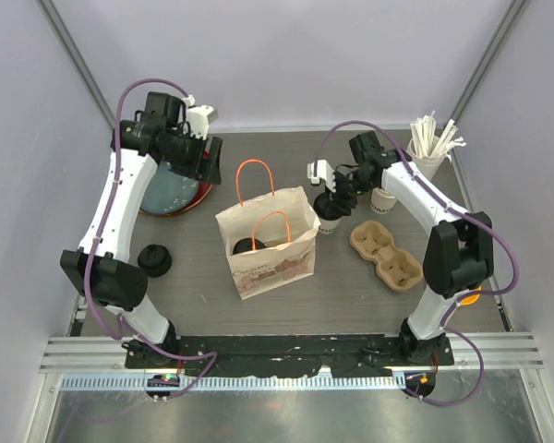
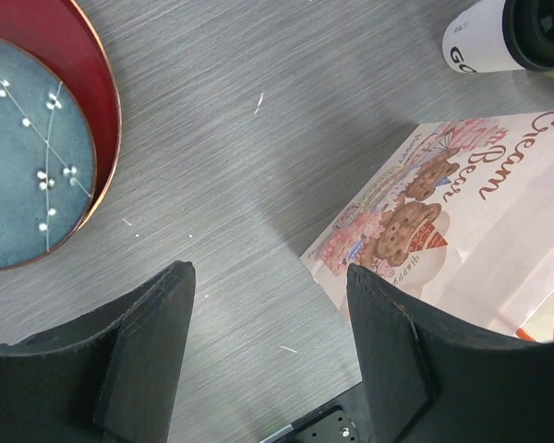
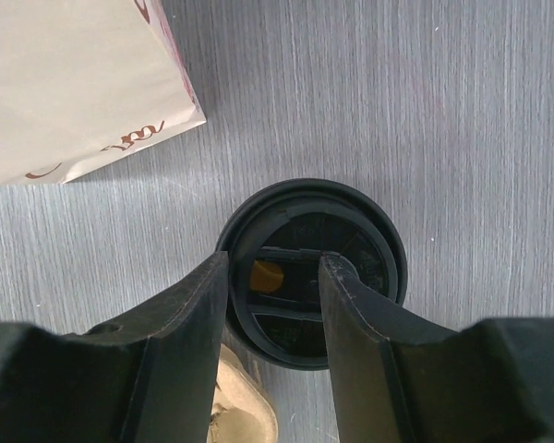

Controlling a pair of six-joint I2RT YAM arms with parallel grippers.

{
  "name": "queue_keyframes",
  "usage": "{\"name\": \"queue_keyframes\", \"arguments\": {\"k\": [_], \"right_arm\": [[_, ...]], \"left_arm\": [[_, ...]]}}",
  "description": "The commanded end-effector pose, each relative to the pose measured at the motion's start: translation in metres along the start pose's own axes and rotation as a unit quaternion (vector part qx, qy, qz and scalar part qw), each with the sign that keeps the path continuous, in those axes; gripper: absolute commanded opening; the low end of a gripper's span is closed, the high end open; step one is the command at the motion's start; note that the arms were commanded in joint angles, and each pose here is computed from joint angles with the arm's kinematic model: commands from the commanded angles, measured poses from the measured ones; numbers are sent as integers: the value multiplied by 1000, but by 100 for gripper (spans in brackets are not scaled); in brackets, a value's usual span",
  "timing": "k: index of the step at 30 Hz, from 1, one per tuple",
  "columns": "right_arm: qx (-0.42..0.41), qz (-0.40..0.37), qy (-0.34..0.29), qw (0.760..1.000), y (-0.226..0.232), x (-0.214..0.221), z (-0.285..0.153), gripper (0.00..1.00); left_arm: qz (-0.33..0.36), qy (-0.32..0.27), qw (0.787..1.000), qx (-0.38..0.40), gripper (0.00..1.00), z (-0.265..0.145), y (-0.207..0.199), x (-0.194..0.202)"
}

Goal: Pack the takeout coffee

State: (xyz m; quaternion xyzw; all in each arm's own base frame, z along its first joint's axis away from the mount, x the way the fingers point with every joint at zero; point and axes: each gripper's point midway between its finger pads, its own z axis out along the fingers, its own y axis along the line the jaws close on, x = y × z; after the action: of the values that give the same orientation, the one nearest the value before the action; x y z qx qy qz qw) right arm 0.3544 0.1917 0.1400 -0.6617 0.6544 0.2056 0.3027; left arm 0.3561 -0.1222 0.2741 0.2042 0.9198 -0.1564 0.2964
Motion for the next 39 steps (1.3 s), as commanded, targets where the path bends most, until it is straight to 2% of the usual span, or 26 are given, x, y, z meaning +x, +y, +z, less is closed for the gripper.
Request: {"name": "queue_keyframes", "arguments": {"k": [1,3,9,11,18,22,28,35,39], "right_arm": [[18,-15,-4,1000,-6,-7,-3,49],[11,-8,5,1000,-3,-3,-1,45],[19,-2,17,1000,0,2,-5,43],[23,-3,18,1000,2,1,-7,37],[25,0,28,999,5,8,-5,35],[26,2,27,999,5,8,-6,22],[28,5,8,1000,8,-2,-11,10],[64,76,-7,995,-4,-21,-26,2],[126,138,-26,982,-18,-37,-45,1]], "left_arm": [[13,-8,1000,21,70,-10,-10,1],[14,-9,999,30,70,-12,-14,1],[21,-9,999,38,70,-15,-17,0],[20,-9,999,42,70,-15,-17,0],[21,-1,998,60,70,-15,-24,0],[22,-6,998,63,70,-22,-27,-2],[24,-15,997,67,70,-33,-32,-2],[32,-24,997,71,70,-49,-40,2],[39,-36,995,88,70,-61,-50,3]]}}
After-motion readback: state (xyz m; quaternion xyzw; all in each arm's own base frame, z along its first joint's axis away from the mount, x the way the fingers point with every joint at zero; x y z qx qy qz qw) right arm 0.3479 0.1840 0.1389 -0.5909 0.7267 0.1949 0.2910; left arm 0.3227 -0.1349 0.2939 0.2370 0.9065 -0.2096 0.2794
